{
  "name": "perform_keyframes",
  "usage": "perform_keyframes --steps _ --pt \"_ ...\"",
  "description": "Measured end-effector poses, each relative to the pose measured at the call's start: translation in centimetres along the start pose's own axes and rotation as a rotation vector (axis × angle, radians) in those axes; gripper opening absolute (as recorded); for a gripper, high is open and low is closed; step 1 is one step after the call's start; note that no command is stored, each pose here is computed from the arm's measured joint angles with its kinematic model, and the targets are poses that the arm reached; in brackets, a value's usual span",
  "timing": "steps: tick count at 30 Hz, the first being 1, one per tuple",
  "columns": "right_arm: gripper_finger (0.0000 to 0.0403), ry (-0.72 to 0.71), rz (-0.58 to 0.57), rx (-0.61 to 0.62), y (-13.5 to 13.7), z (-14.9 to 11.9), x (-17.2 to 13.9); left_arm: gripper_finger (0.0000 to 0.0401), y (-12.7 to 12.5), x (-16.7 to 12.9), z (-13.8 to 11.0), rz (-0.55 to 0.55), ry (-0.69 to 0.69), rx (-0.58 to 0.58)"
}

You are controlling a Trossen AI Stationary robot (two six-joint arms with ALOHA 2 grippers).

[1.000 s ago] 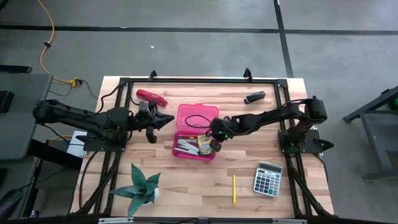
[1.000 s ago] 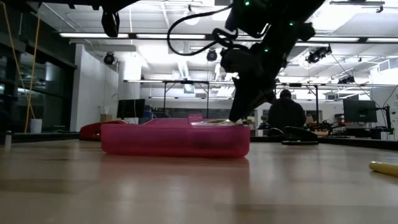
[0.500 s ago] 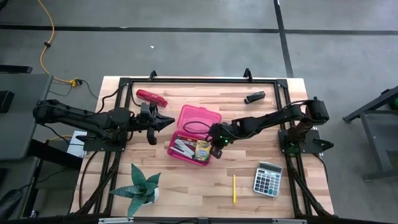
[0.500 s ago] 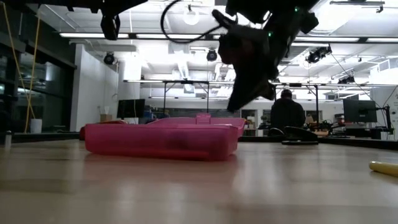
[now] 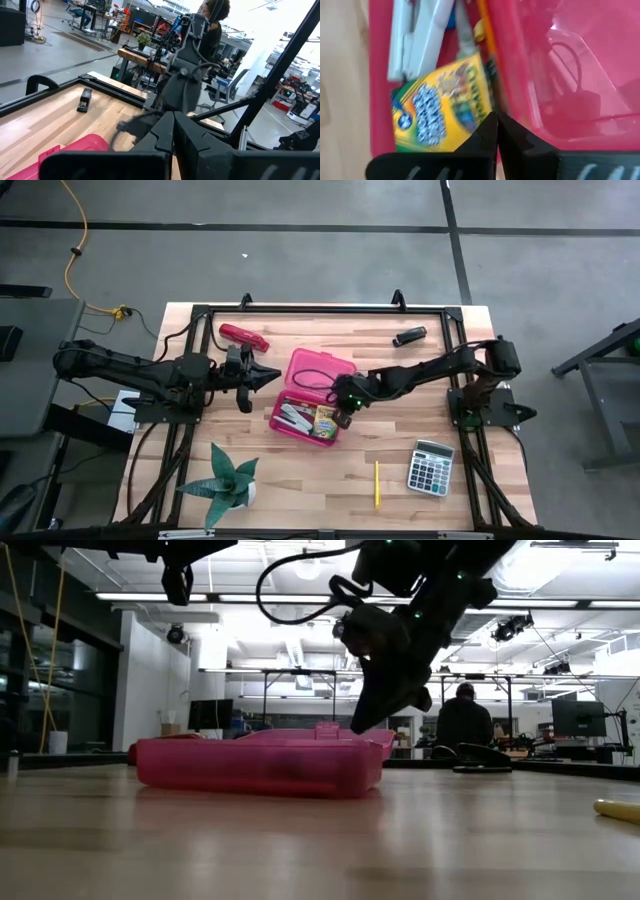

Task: Pack school essentials
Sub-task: Adjust the pink supply box

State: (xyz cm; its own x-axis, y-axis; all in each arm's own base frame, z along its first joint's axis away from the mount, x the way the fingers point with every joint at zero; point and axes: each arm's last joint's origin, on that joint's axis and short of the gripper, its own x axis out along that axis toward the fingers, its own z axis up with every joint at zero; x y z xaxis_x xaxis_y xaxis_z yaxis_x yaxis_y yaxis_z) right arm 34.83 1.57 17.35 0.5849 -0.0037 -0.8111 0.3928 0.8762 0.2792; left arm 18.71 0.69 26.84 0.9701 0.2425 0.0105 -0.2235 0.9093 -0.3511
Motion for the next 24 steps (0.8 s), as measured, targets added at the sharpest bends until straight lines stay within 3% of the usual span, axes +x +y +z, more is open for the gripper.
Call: perform_keyframes --steps 13,16,21,24 --pt "0.0000 0.076 0.037 -0.070 1.0 -1.2 -0.5 0.0000 0.0 0.0 0.0 0.017 -0.007 -0.008" --pt "0.0000 0.069 0.102 -0.140 1.7 -1.1 -1.3 0.0000 0.1 0.0 0.0 0.019 -0.007 -0.009" --pt "0.0000 0.130 0.353 -0.343 3.6 -1.9 -1.3 0.0000 0.1 0.0 0.0 0.025 -0.010 -0.011" --pt "0.0000 0.177 0.365 -0.432 4.0 -3.2 -0.6 0.0000 0.1 0.0 0.0 0.029 -0.012 -0.013"
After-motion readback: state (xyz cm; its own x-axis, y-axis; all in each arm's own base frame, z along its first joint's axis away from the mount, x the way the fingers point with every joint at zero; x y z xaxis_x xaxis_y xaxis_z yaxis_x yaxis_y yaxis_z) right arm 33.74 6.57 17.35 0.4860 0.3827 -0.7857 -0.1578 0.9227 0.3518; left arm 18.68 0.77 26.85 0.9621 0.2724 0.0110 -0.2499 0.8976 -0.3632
